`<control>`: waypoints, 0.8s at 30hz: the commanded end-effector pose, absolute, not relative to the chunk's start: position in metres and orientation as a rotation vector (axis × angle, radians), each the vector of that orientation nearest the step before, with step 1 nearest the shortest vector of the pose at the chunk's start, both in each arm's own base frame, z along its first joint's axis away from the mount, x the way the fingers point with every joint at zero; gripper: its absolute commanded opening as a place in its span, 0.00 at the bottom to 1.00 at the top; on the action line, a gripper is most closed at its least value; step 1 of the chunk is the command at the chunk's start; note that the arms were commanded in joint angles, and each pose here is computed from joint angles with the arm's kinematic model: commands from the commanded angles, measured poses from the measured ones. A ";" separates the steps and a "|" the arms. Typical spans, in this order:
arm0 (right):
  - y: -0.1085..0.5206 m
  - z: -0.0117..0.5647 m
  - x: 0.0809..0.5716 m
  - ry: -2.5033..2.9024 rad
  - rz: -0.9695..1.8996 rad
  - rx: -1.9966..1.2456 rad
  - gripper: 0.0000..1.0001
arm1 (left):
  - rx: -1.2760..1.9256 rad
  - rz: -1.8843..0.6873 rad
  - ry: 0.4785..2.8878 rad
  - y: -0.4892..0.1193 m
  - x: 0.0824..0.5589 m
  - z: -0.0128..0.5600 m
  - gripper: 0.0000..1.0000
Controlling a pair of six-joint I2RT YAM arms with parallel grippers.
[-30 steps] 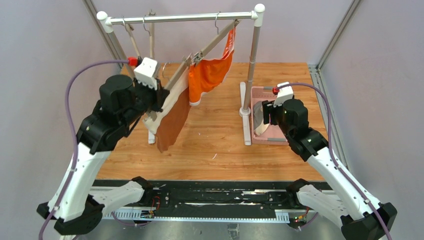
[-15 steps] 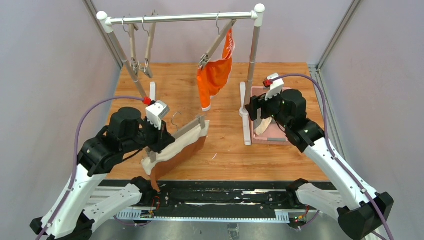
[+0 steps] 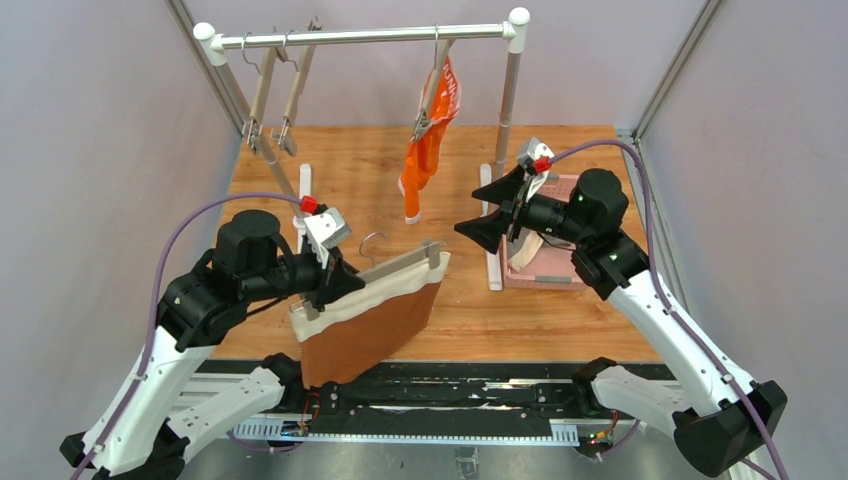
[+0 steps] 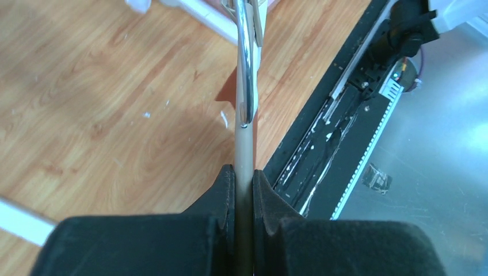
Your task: Remove the underwear clipped to the hanger
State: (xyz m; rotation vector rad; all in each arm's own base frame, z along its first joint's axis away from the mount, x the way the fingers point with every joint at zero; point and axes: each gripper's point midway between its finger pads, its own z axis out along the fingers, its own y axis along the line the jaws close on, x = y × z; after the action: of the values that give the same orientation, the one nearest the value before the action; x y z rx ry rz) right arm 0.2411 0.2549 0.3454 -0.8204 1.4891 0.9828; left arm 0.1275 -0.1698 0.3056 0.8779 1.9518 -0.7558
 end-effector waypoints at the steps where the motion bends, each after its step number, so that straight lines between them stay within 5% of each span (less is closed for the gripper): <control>1: 0.269 0.397 0.211 1.293 1.167 -0.925 0.85 | 1.014 -0.841 1.605 -0.195 0.126 0.362 0.00; 24: 0.280 0.404 0.187 1.212 1.389 -1.008 0.85 | 1.117 -0.846 1.487 -0.220 0.146 0.376 0.00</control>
State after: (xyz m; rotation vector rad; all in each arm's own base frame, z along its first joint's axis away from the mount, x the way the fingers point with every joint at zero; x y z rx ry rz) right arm 0.1978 0.2819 0.4017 -0.9660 1.2452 1.3485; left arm 0.1449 -0.2139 0.3591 1.1009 1.5793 -0.8422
